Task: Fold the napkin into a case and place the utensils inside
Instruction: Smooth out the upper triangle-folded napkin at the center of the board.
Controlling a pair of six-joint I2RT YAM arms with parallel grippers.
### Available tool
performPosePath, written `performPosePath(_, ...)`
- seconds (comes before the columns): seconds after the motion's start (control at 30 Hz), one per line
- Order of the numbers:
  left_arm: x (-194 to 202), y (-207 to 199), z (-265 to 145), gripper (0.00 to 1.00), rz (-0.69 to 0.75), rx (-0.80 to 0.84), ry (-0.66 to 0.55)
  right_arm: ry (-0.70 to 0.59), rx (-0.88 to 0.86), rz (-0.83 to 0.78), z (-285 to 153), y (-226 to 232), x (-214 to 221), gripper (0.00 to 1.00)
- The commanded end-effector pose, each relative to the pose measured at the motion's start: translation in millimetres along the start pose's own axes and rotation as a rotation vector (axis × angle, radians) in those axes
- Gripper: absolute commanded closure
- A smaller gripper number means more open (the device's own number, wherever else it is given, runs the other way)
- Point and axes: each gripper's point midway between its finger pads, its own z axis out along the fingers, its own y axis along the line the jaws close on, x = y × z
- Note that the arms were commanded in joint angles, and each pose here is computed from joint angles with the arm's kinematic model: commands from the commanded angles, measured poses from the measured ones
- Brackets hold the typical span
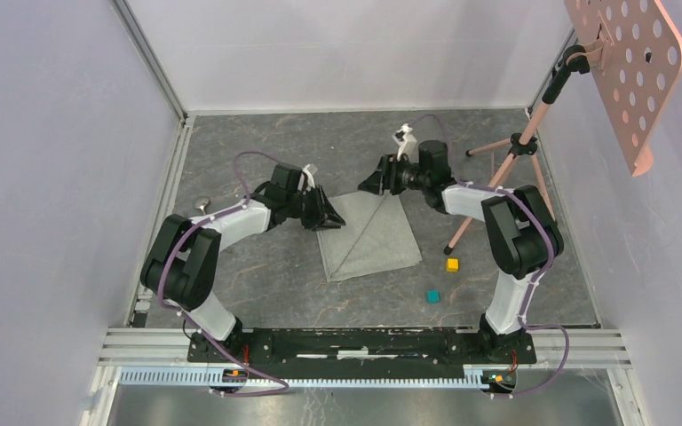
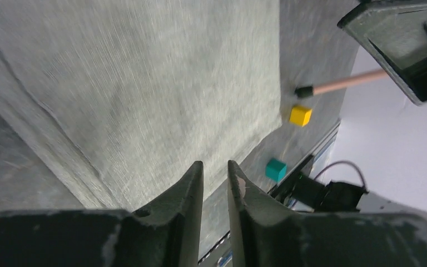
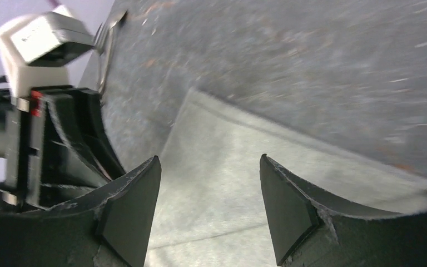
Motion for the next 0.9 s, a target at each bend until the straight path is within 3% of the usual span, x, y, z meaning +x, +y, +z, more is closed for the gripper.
performPosePath(0.0, 44.9, -2.8, 1.9, 0.75, 0.036, 0.059, 0.104, 0.038, -0.141, 0.023, 18.2, 38.6, 27.1, 0.28)
performPosePath(0.33, 96.9, 33.7, -0.8, 0.84, -0.023, 0.074, 0.169, 0.118, -0.170, 0.122, 38.8, 13.8, 76.7, 0.30)
performPosePath(0.6, 117.7, 71.7, -9.3, 0.85, -0.018, -0.052, 0.162, 0.162, -0.125, 0.155, 45.4, -8.7, 98.2, 0.30)
performPosePath(0.87, 123.1, 59.8, -22.8, 0.80, 0.039, -0.020, 0.170, 0.195, -0.070, 0.130, 50.0, -22.4, 96.6, 0.31)
